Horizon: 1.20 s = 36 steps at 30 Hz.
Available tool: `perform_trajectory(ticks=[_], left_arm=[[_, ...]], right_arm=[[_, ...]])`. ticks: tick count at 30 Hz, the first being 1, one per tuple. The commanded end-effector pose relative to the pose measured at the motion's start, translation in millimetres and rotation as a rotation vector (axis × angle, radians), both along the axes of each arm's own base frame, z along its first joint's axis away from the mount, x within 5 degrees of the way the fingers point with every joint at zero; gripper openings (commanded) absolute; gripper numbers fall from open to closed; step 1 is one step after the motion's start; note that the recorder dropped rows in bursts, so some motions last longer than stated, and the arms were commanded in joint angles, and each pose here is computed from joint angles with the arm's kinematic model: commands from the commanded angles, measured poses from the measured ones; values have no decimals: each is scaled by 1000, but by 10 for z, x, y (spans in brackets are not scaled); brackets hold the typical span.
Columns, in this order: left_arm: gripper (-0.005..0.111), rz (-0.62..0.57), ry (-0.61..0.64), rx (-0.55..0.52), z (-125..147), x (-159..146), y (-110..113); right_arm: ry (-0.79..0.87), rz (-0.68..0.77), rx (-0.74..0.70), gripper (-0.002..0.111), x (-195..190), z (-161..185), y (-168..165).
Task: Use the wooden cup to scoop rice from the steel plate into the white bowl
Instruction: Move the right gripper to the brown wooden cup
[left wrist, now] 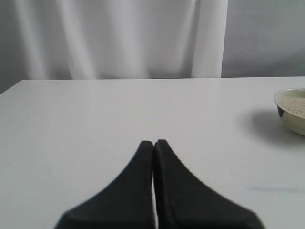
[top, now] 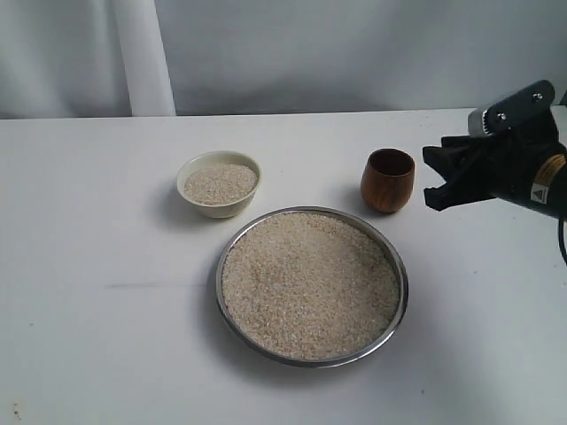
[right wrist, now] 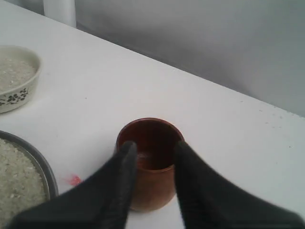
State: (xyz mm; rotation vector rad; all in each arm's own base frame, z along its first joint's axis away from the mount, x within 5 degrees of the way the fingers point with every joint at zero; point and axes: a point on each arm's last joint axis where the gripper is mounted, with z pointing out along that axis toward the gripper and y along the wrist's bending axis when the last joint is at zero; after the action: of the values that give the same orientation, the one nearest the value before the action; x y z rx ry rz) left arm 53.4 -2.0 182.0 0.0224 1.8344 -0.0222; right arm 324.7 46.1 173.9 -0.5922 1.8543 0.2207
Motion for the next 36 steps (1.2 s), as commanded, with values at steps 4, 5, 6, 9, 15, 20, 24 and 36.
perform_trajectory(ticks=[4,5,6,9,15,20,24,36], left_arm=[[0,-1,-7,-3,1,0,-1],[0,-1,-7,-3,1,0,-1],[0,-1,-7,-3,1,0,-1],[0,-1,-7,-3,1,0,-1],[0,-1,-7,-3,1,0,-1],[0,-1,-7,-3,1,0,-1],[0,-1,-7,-3,1,0,-1],[0,-1,-7,-3,1,0,-1]], right_arm=[[-21,-77,47,105,45,37,-36],[-18,-79,53,105,45,37,-36],[-16,-81,57,105,45,37,-36],[-8,-92,60,105,49,22,-44],[35,-85,68,105,85,-187,-32],[35,-49,57,105,117,-398,-7],[13,-39,59,105,143,-535,2],[37,-40,53,105,337,-784,6]])
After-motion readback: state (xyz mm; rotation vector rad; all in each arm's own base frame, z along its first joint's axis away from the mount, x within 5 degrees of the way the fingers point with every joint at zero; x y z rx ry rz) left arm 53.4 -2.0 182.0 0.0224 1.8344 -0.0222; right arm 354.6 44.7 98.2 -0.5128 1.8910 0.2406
